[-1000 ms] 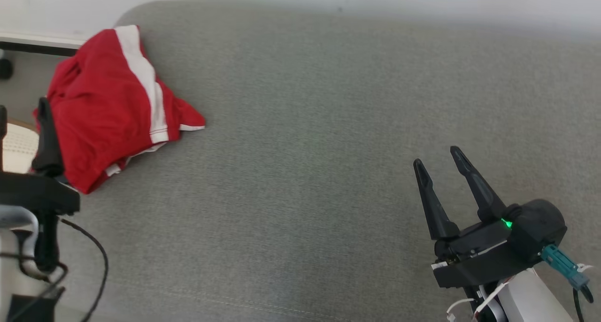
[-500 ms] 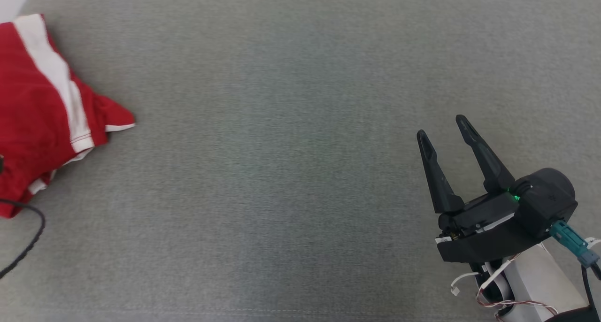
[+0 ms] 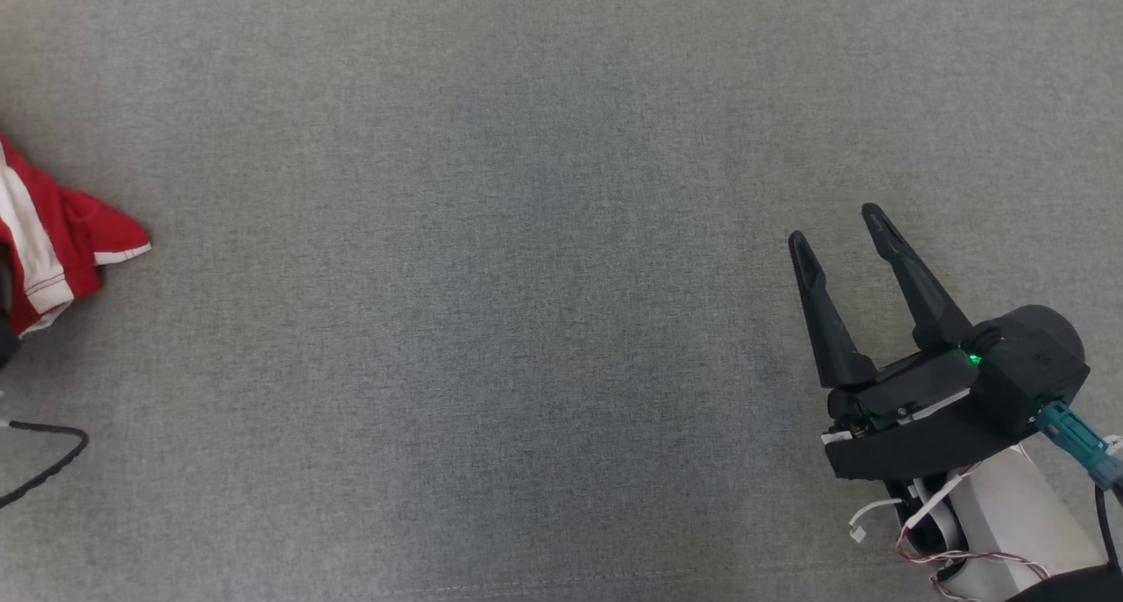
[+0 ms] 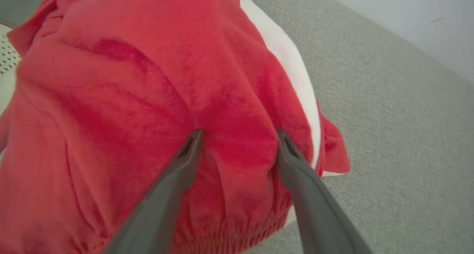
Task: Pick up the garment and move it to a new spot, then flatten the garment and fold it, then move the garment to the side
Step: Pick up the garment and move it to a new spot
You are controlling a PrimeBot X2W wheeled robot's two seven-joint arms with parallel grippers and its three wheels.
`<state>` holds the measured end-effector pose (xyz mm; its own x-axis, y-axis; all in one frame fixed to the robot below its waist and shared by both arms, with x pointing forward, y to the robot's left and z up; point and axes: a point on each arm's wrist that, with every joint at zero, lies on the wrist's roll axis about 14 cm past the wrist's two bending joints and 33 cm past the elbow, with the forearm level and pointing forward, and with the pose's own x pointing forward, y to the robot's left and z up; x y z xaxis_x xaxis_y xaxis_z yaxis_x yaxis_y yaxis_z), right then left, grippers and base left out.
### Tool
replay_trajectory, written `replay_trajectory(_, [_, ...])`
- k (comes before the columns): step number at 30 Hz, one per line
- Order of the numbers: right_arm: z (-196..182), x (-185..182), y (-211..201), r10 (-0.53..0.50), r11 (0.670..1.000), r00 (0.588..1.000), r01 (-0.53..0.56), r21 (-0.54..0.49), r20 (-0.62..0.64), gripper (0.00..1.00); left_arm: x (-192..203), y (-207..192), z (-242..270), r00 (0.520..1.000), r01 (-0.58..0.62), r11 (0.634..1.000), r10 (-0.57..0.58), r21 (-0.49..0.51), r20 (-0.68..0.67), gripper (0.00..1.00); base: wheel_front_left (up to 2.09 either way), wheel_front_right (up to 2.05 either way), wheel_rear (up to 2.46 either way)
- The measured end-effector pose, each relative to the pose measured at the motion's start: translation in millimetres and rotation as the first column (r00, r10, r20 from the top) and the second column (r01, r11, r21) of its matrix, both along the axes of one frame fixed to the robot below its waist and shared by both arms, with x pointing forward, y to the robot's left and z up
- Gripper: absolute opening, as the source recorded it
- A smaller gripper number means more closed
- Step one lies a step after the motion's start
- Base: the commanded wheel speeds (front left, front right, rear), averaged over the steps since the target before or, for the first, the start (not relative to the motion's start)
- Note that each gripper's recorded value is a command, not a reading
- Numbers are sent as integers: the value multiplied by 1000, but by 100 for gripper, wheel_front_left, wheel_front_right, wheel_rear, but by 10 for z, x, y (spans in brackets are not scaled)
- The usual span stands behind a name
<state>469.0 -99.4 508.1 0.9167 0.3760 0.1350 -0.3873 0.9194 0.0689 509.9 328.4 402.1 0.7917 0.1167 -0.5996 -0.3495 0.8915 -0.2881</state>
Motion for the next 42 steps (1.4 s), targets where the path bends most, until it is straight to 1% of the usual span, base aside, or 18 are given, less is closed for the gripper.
replay_trajectory(2, [-6, 1, -19, -5, 1000, 1000, 5, -2, -2, 100, 13, -26, -18, 1000, 8, 1000, -8, -2, -11, 100, 0, 0, 0])
replay_trajectory(3, [-7, 1, -23, -6, 1000, 1000, 6, -2, -2, 100, 16, -30, -18, 1000, 10, 1000, -10, -1, -15, 73, 0, 0, 0])
replay_trajectory(5, [-2, -3, -27, -7, 1000, 1000, 7, -3, -2, 100, 26, -34, 3, 1000, 15, 1000, -15, 1, -18, 0, 0, 0, 0])
replay_trajectory(21, [109, -47, -14, -8, 1000, 1000, 8, 2, 15, 100, -58, -58, 129, 999, 42, 999, -42, 19, -21, 0, 0, 0, 0])
replay_trajectory(30, [187, -171, 18, -9, 1000, 1000, 9, 23, 15, 100, 18, -152, 540, 992, 86, 994, -92, 67, 83, 0, 0, 0, 0])
replay_trajectory(33, [243, -221, 9, -13, 1000, 1000, 12, 26, 26, 100, 46, -263, 694, 985, 107, 992, -114, 63, 127, 0, 0, 0, 0])
replay_trajectory(35, [286, -252, -1, -16, 999, 999, 15, 30, 33, 100, 81, -409, 822, 975, 145, 987, -153, 64, 161, 0, 0, 0, 0])
replay_trajectory(40, [362, -353, -23, -22, 999, 999, 21, 30, 47, 100, 119, -763, 1180, 935, 240, 968, -250, 70, 252, 0, 0, 0, 0])
replay_trajectory(42, [395, -395, -38, -26, 999, 998, 25, 29, 54, 100, 92, -903, 1276, 917, 273, 960, -278, 56, 286, 0, 0, 0, 0])
